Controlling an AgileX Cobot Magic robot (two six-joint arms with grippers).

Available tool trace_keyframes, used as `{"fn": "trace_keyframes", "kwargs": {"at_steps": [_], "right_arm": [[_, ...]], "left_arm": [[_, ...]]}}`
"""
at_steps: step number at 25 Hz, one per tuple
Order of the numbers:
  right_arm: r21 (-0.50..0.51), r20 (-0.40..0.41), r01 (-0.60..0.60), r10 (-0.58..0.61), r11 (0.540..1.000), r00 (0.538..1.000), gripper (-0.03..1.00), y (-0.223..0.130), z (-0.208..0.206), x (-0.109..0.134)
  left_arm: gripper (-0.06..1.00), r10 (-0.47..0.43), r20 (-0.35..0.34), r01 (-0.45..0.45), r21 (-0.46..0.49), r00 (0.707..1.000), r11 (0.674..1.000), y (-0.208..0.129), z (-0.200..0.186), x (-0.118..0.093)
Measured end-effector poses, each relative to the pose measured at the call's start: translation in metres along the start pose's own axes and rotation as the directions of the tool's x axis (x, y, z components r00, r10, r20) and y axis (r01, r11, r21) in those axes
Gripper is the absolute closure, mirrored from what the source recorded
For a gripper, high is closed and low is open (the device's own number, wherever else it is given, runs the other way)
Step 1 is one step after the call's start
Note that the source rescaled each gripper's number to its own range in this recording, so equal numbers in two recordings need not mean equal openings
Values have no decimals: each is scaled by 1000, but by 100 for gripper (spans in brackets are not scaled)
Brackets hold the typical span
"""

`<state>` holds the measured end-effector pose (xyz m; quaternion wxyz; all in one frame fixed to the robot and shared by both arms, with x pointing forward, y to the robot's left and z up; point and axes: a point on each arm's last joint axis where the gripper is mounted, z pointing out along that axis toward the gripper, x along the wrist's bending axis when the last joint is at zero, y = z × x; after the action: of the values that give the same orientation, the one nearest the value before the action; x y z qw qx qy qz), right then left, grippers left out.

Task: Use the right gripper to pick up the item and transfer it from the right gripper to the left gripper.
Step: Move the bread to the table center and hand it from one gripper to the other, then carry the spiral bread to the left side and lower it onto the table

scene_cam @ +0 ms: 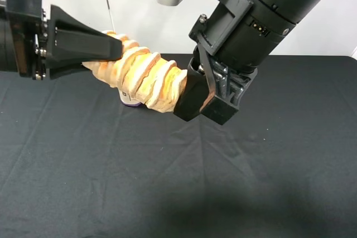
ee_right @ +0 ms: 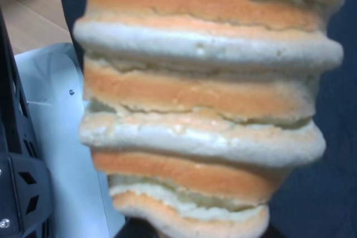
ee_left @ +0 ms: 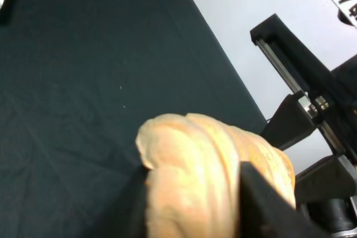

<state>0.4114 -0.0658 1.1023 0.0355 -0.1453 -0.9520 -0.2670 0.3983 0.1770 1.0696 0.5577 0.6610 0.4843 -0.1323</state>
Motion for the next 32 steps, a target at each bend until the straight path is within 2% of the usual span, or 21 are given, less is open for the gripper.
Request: {"fn": "trace_keyframes", "kwargs": {"at_steps": [2,7,8,9,11,13,14,20,27,32], "right_arm": [[0,0,0,0,1000,1000,97,0,0,0],[0,0,0,0,1000,1000,95,0,0,0],[0,0,0,0,1000,1000,87,0,0,0],[0,0,0,0,1000,1000,73,0,0,0],[-11,7,-2,2,1000,1000,28,1,0,-1],[-32,20,-16,17,999,1000,9,3,0,-2],[-38,23,-25,26,999,999,4,3,0,-2],[-37,22,-33,34,999,999,-3,3,0,-2],[84,-23,-86,88,993,996,-3,-7,-1,3],[153,52,-155,149,976,987,-3,-15,-3,-1]], "left_arm": [[85,0,0,0,0,1000,1000,0,0,0],[87,1,-2,-1,-1,1000,1000,0,0,0],[88,1,-2,-1,-1,1000,1000,0,0,0],[89,1,-4,-1,-2,1000,1000,0,0,0],[89,1,-8,-1,-6,1000,1000,1,0,1],[89,3,-7,-3,-3,1000,1000,0,0,1],[89,3,-7,-3,-2,1000,1000,0,0,1],[90,3,-4,-3,0,1000,1000,0,0,0],[91,3,-4,-3,0,1000,1000,0,0,0],[92,3,-4,-3,0,1000,1000,0,0,0]]}}
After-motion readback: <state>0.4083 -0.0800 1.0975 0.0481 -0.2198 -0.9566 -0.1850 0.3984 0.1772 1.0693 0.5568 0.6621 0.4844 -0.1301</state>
